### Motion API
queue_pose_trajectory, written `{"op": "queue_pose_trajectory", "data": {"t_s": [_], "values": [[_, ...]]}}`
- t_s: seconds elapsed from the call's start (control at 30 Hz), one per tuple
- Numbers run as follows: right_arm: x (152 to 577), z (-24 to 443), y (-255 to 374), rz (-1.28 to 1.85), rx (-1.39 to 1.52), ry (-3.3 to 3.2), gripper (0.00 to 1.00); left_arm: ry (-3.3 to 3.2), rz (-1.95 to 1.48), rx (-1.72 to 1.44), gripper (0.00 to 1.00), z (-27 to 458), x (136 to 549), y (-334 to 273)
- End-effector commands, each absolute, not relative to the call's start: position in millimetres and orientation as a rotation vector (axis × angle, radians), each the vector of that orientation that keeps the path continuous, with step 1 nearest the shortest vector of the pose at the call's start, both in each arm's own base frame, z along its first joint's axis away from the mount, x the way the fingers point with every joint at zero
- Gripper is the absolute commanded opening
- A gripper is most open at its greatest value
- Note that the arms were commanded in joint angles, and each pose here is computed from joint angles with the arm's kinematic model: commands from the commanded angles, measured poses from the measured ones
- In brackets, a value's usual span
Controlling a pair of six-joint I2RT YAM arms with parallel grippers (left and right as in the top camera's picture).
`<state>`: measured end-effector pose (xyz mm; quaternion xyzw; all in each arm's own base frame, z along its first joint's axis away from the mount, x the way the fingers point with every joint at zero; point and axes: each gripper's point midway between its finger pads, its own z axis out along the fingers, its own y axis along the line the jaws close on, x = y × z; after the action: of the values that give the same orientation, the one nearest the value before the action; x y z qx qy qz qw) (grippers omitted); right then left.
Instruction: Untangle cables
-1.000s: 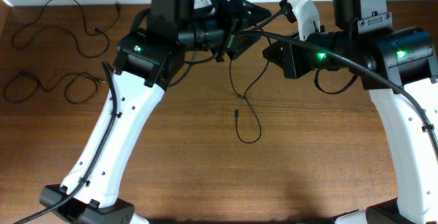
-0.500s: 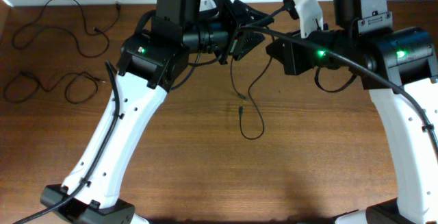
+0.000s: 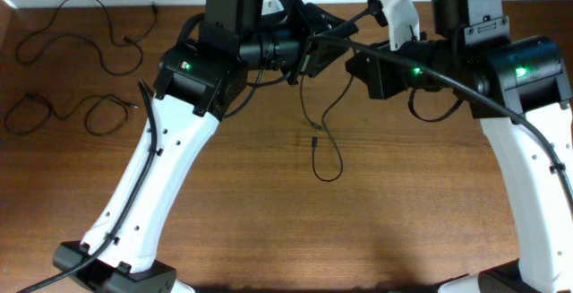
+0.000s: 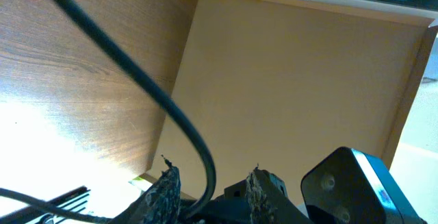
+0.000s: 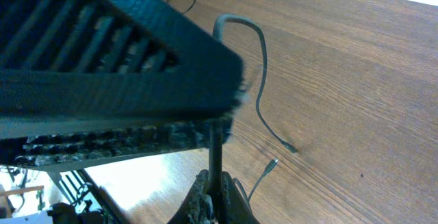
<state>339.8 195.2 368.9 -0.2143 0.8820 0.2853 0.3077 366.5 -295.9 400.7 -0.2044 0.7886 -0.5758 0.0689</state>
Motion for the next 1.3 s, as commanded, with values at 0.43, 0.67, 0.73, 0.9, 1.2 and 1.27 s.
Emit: {"op": "queue_pose_trajectory", "data": {"t_s": [0.43,0.67,0.73,0.9,1.2,1.27], "values": [[338.4,370.4,201.1,0.783,-0.574,2.329,0.04,2.37,-1.751,-0.585,0.19,407.7,361.1,-297.7],[338.4,370.4,201.1,0.783,-0.573,2.329,0.04,2.373,-1.75,-0.587,0.17,407.3,360.8,-297.6],[338.4,370.4,201.1,0.783,-0.573,2.329,0.04,2.373,-1.749,-0.587,0.1,407.2,360.7,-297.6],[338.3,370.3,201.1,0.783,-0.573,2.329,0.12,2.372,-1.743,-0.568,0.0,407.0,360.7,-297.6],[343.1,361.6,188.2,0.697,-0.484,2.388,0.59,2.306,-1.54,-0.339,0.0,400.6,374.2,-289.0],[347.0,357.6,178.3,0.664,-0.384,2.428,0.66,2.305,-1.436,-0.337,0.0,391.5,380.8,-281.4]]}}
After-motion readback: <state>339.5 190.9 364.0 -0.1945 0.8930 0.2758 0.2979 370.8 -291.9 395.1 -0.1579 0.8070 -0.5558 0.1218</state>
